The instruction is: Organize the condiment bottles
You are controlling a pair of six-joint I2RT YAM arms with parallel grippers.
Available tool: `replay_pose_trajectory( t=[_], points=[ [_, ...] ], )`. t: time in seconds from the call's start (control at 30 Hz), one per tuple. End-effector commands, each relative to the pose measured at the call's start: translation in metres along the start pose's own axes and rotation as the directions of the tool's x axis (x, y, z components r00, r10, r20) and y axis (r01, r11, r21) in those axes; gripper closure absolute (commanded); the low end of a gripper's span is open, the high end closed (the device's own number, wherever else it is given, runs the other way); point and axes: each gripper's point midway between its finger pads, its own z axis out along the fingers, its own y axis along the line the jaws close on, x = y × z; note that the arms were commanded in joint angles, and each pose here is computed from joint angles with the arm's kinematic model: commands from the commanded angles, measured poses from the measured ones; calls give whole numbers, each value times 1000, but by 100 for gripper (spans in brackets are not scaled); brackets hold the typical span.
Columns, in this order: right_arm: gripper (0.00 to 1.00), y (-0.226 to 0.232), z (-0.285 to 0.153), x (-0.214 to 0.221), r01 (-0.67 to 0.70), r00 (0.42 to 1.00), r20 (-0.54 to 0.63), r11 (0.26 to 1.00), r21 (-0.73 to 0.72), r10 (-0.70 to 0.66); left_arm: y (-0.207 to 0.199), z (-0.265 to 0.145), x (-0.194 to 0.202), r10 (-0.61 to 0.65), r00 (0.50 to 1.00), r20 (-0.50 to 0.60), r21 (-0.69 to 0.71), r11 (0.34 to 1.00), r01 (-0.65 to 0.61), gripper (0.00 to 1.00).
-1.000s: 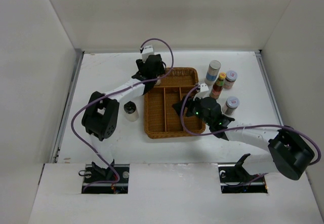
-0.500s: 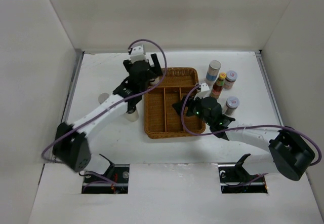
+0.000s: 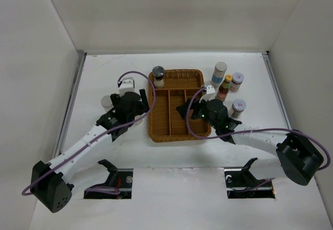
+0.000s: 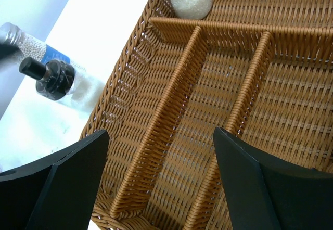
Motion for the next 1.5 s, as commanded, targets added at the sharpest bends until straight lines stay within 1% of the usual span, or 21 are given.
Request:
replay_pose_trajectory(
  t=[0.0,0.23,0.37,0.47,0.53,0.57,0.63,0.67,0.73,0.83,1.0,1.1,1.17,1.23,1.3,1.47],
  points=[
    [12,7,5,-20,-4,998,55,1000,-9,4,-1,-3,19,-2,998,-62,13,1000,3,13],
    [12,6,4,-20,-2,999,55,1000,-6,3,9,18,36,-24,996,-80,-49,999,20,17],
    [14,9,2,-23,-3,998,67,1000,-15,4,7,36,40,-36,995,-89,-55,998,31,24],
    [14,7,3,-21,1,998,57,1000,-9,0,7,41,40,-34,995,-90,-57,998,29,32],
    [14,7,3,-21,0,998,61,1000,-10,0,9,43,39,-38,996,-86,-62,998,33,43],
    [14,6,3,-21,-5,998,63,1000,-8,6,10,43,41,-37,995,-94,-66,997,31,45],
    [14,1,5,-20,-8,999,54,1000,6,7,13,43,45,-24,994,-105,-72,997,16,46],
    [14,2,5,-20,-7,999,54,1000,4,7,15,44,47,-24,994,-107,-77,997,15,50],
    [14,4,4,-22,-2,998,60,1000,-3,3,17,45,46,-27,994,-104,-81,997,19,62],
    [14,1,5,-19,-9,999,53,1000,6,9,12,41,27,-22,997,-72,-70,997,17,72],
    [13,4,2,-24,-12,997,71,1000,-6,12,2,19,-44,-57,994,92,-39,997,61,73],
    [14,3,3,-22,-13,998,61,1000,2,13,-19,7,-76,-68,986,152,20,998,66,73],
    [13,5,2,-25,-8,998,70,1000,-7,9,-38,5,-90,-78,981,180,60,996,68,73],
    [13,4,1,-26,-14,997,77,1000,-8,14,-59,10,-98,-82,979,185,103,993,63,73],
    [14,2,1,-25,-17,997,70,1000,1,17,-82,17,-96,-74,982,174,143,989,49,73],
    [13,4,-4,-32,-20,995,99,1000,-6,20,-114,44,-84,-69,986,153,186,982,40,73]
  ],
)
